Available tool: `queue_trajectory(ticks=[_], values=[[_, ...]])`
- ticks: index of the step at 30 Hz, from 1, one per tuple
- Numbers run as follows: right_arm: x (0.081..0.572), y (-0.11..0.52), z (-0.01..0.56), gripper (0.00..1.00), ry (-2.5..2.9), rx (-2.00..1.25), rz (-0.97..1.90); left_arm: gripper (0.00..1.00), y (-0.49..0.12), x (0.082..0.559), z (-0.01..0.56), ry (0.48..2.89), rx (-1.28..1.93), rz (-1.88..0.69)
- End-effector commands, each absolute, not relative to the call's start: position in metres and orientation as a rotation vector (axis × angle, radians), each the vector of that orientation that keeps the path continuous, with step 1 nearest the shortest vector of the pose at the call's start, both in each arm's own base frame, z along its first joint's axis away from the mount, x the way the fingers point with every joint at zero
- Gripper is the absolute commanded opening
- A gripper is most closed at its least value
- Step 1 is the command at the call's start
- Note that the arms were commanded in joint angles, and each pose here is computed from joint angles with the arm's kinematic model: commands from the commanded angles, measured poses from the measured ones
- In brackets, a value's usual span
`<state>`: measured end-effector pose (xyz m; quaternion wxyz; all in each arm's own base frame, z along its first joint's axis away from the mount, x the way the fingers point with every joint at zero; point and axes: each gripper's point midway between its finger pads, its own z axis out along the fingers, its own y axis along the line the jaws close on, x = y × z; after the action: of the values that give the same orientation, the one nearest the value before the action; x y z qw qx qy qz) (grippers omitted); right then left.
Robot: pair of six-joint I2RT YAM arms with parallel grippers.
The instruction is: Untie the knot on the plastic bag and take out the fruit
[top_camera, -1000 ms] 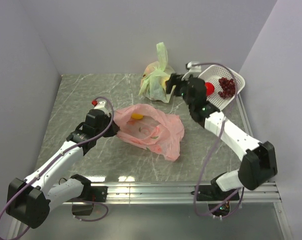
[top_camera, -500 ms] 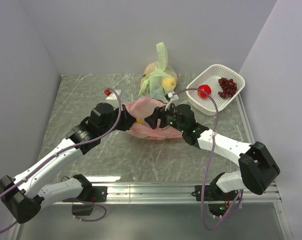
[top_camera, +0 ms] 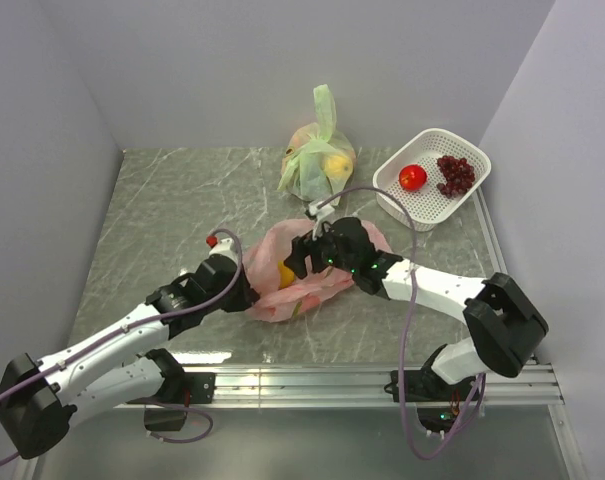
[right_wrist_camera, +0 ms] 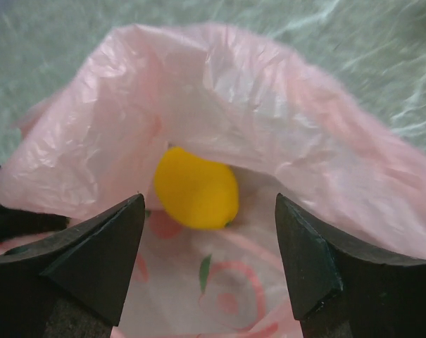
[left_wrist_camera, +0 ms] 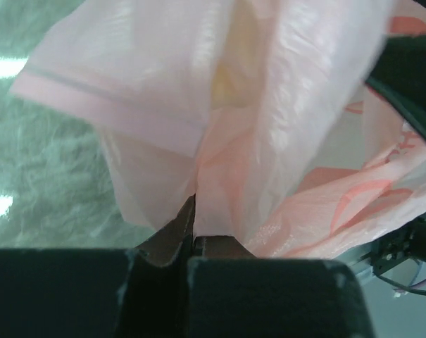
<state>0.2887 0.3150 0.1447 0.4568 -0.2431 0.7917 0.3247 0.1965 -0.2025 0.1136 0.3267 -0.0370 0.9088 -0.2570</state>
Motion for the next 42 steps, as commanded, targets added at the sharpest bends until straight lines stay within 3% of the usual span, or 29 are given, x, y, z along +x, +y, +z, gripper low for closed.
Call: queue_trajectory(ticks=[1,19,37,42], values=[[0.280,0.331,0.142,0.82,1.938,-0.740,0.732,0.01,-0.203,0.190,0.113,2.373,-0.195,-0.737],[0.246,0.364,0.062,0.88,2.055,-0.988,0.597,0.01,-0.186,0.152,0.069,2.508,-0.300,-0.678],[0.282,0.383,0.074,0.90,2.008,-0.604,0.623,0.00,-0.189,0.151,0.067,2.509,-0.287,-0.682],[0.277,0.395,0.090,0.90,1.993,-0.529,0.755,0.00,-0.190,0.153,0.068,2.508,-0.277,-0.677]])
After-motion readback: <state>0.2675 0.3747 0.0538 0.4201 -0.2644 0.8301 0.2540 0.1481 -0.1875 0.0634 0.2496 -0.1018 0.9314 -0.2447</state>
